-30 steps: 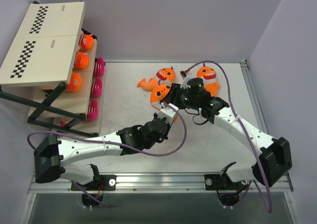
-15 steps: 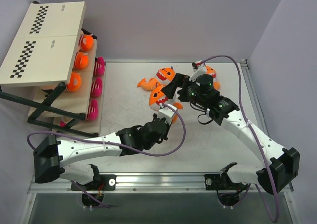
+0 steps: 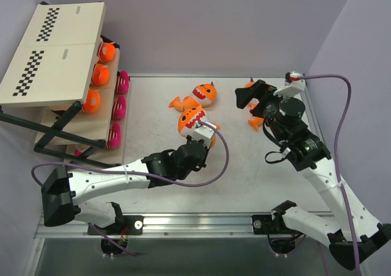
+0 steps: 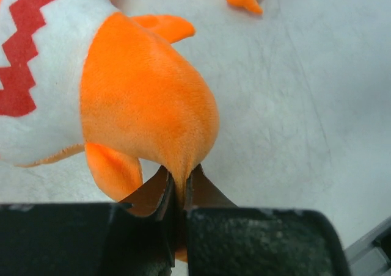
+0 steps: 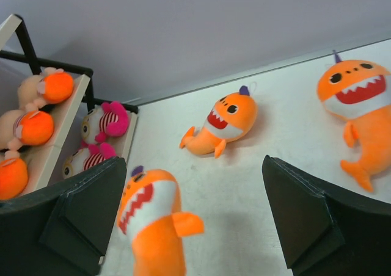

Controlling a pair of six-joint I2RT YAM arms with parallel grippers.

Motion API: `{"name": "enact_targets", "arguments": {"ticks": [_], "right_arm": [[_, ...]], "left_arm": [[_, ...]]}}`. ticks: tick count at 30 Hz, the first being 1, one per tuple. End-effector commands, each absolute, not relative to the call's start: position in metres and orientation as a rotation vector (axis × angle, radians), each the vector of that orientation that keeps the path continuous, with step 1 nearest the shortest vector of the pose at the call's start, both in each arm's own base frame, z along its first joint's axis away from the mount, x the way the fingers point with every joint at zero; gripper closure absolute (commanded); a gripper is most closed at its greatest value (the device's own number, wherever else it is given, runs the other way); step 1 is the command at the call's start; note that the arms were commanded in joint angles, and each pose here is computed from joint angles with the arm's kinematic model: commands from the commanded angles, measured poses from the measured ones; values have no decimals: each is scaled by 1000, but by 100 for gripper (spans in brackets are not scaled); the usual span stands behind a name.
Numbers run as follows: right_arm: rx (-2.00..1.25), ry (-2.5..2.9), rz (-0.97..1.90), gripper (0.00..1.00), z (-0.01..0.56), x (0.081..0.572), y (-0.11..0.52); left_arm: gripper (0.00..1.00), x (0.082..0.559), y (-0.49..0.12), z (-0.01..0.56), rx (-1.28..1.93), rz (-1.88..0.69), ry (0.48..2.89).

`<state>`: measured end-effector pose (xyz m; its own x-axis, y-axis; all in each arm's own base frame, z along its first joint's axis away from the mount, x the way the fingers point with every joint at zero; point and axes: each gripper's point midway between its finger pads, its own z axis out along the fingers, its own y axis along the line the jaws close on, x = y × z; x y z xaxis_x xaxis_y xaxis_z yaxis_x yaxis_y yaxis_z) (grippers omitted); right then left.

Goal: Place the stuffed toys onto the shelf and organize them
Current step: Pass the stuffed toy from the right arm to the left, then place the stuffed toy onto shelf

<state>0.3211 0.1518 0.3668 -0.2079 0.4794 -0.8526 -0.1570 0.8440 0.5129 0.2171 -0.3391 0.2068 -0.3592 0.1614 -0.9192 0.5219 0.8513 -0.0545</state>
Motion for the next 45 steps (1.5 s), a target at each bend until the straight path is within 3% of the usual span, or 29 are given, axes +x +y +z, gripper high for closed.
{"name": "enact_targets", "arguments": {"ticks": [1, 11, 15, 22, 32, 45], "right_arm": [[322, 1658, 456, 0, 363, 312, 116], [319, 1690, 390, 0, 341, 291, 97], [301, 1691, 373, 1, 341, 288, 93], [277, 1688, 383, 1, 334, 287, 95], [169, 1730, 415, 1, 329, 304, 119], [108, 1781, 424, 1, 321, 322, 133]], "left_arm": [[97, 249, -331, 265, 387, -391, 1854], [97, 315, -291, 405, 179, -312, 1692], [97, 343, -244, 480, 26, -214, 1567], [98, 371, -150, 550, -204, -39, 1405], [92, 393, -30, 575, -424, 213, 1308], [92, 452, 33, 548, -477, 274, 1378]]}}
